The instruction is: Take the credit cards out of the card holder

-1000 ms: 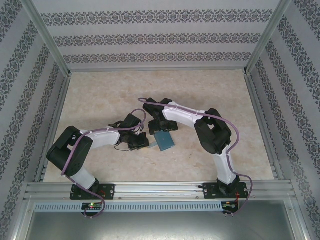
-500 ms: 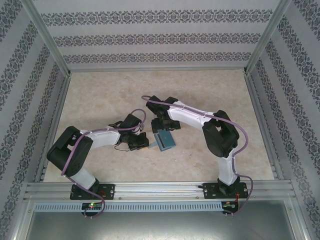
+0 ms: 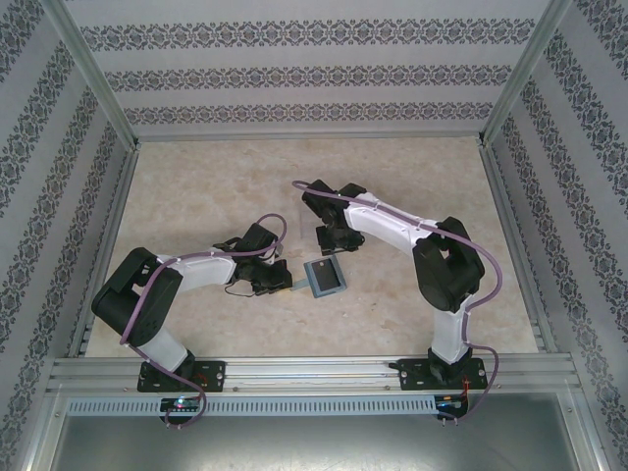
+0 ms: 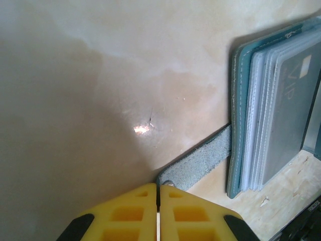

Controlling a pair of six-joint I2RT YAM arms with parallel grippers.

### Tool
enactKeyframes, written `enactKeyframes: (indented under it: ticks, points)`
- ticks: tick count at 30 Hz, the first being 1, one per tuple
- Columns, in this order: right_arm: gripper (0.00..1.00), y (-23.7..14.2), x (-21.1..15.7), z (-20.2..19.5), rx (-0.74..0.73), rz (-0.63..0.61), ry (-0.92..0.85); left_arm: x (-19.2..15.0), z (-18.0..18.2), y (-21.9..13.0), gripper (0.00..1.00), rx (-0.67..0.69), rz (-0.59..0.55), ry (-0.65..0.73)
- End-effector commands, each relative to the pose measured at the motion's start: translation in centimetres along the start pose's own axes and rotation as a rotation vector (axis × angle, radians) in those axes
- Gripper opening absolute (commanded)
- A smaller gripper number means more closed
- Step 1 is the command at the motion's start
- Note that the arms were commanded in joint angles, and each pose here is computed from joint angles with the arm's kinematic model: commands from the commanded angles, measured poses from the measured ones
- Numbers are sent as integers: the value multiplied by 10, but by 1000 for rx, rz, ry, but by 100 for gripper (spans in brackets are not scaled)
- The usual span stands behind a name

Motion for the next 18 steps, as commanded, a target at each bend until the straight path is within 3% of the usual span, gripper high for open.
enactKeyframes:
  ticks: [1, 9, 18]
  points:
    - [37, 1, -10, -6, 34, 44, 0, 0, 11, 2, 8, 61, -19, -44]
    - [14, 3, -11, -5, 108, 19, 30, 3, 13, -6, 8, 84, -46, -44]
    - [12, 7, -9, 11, 359, -70, 126, 14, 26, -29, 10, 149, -64, -47]
Point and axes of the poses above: each hand's point on the last joint's axis, 136 mm out from that joint toward the fingers, its own y axis out along the fingers, its own z axis along the line the jaws close on, x = y × z, the point moved 10 cm from there along -y, back along the fingers, and after that the axes turned 13 degrees about -y, right-handed, at the moved point
